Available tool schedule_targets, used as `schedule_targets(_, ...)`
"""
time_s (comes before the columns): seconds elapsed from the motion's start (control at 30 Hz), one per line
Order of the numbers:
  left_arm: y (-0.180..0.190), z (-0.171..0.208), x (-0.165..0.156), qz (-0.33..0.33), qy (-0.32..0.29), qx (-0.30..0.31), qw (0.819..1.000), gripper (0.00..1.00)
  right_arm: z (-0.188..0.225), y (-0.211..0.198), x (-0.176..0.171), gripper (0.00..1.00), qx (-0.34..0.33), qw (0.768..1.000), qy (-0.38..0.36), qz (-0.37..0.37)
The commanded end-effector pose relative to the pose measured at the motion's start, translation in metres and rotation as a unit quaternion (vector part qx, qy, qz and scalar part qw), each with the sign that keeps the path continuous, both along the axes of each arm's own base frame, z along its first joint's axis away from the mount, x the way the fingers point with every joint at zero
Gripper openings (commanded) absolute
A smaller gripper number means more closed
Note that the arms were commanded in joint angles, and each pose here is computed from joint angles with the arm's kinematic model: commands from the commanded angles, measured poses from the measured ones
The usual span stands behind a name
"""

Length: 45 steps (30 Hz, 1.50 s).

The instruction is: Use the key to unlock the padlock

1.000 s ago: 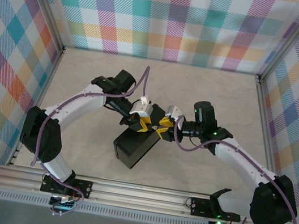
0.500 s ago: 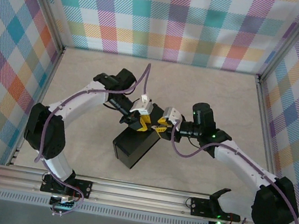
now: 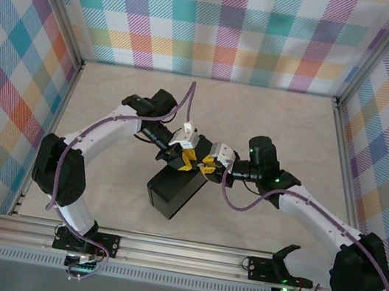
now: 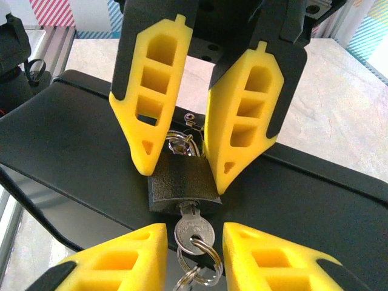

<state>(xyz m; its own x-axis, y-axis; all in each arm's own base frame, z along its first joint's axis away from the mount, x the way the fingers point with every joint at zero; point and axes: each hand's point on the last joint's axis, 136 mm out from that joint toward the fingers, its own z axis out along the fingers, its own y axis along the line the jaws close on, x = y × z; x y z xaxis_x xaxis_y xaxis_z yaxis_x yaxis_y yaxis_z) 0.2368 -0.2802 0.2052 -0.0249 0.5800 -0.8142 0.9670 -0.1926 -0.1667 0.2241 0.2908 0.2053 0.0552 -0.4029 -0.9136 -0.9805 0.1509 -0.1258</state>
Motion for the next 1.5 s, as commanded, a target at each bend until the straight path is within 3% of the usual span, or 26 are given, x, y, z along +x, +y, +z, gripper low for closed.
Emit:
schedule_targets(0.0,0.005,0.003,0.004,-0.001,-0.007,-0.001,1.000,0.18,-0.005,0.002,0.000,0.29,-0.001,1.000,-0.009,0.008)
schedule_targets(0.47,0.003,0.007,0.004,-0.006,-0.002,-0.005,1.000,0.18,0.005,0.008,0.005,0.26,0.013,1.000,-0.023,0.005)
schedule_targets(0.63,0.002,0.008,0.005,-0.006,-0.001,-0.008,1.000,0.17,0.005,0.006,0.006,0.31,0.012,1.000,-0.027,-0.004)
schedule_targets(0.77,0.002,0.009,0.005,-0.006,-0.001,-0.010,1.000,0.17,0.010,0.006,0.004,0.18,0.017,0.999,-0.031,0.001)
schedule_targets(1.17,0.002,0.004,0.008,0.002,-0.004,-0.008,1.000,0.17,0.013,0.010,-0.006,0.00,0.029,0.999,-0.002,0.025)
schedule_targets(1.33,0.000,0.002,0.013,0.015,-0.013,-0.008,1.000,0.17,0.016,0.017,-0.008,0.00,0.039,0.999,0.025,0.025)
schedule_targets(1.47,-0.001,0.003,0.012,0.017,-0.013,-0.017,1.000,0.17,0.020,0.024,-0.005,0.00,0.042,0.995,0.088,0.007)
